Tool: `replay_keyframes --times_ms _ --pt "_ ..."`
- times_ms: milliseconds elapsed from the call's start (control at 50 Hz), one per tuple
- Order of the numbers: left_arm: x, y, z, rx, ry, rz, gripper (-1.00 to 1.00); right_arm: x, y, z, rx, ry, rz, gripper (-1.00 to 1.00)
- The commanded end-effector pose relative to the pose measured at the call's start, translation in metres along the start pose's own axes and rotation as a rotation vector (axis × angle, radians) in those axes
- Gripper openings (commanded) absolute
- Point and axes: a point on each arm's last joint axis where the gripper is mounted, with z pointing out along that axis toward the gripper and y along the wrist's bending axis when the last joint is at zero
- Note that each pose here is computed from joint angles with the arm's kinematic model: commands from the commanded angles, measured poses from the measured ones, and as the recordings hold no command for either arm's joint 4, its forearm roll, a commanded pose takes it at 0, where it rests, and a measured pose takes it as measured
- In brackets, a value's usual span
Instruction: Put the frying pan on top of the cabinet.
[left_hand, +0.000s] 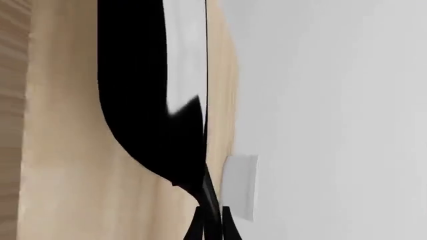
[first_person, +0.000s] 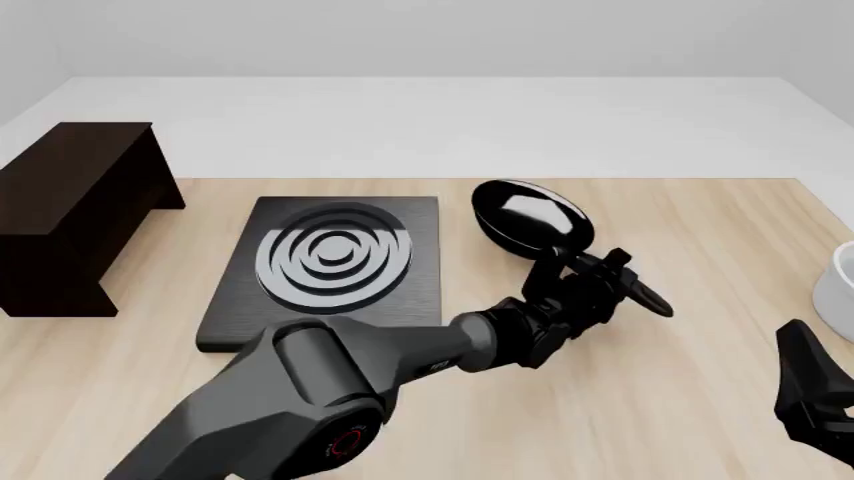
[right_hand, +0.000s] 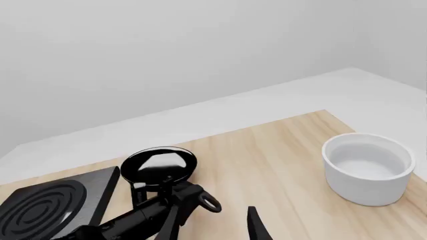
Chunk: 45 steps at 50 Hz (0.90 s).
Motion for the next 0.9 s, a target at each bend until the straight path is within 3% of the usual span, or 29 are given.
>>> replay_keyframes --times_ms 20,140,200,260,660,720,900 --pt "-0.014 -0.004 -0.008 -0.004 0.004 0.279 -1.0 0.0 0.0 0.0 0.003 0.001 -0.011 1.0" --pt "-0.016 -0.024 -0.021 0.032 -0.005 0.314 -1.0 0.0 0.0 0.0 -0.001 0.001 -0.015 1.0" --pt "-0.021 -0.05 -0.038 0.079 -0.024 0.37 -1.0 0.0 0.0 0.0 -0.005 0.001 -0.017 1.0" --pt "-0.024 -0.065 -0.05 0.1 -0.034 0.391 -1.0 0.0 0.0 -0.001 -0.006 0.0 -0.018 1.0" --pt "-0.044 -0.14 -0.128 0.215 -0.106 0.468 -1.0 0.002 0.001 -0.008 -0.017 0.001 -0.027 1.0" --pt "-0.043 -0.145 -0.136 0.22 -0.105 0.463 -1.0 0.002 0.001 -0.008 -0.018 0.002 -0.028 1.0" --pt "-0.062 -0.18 -0.192 0.286 -0.184 0.546 -1.0 0.003 0.001 -0.008 -0.02 0.005 -0.032 1.0"
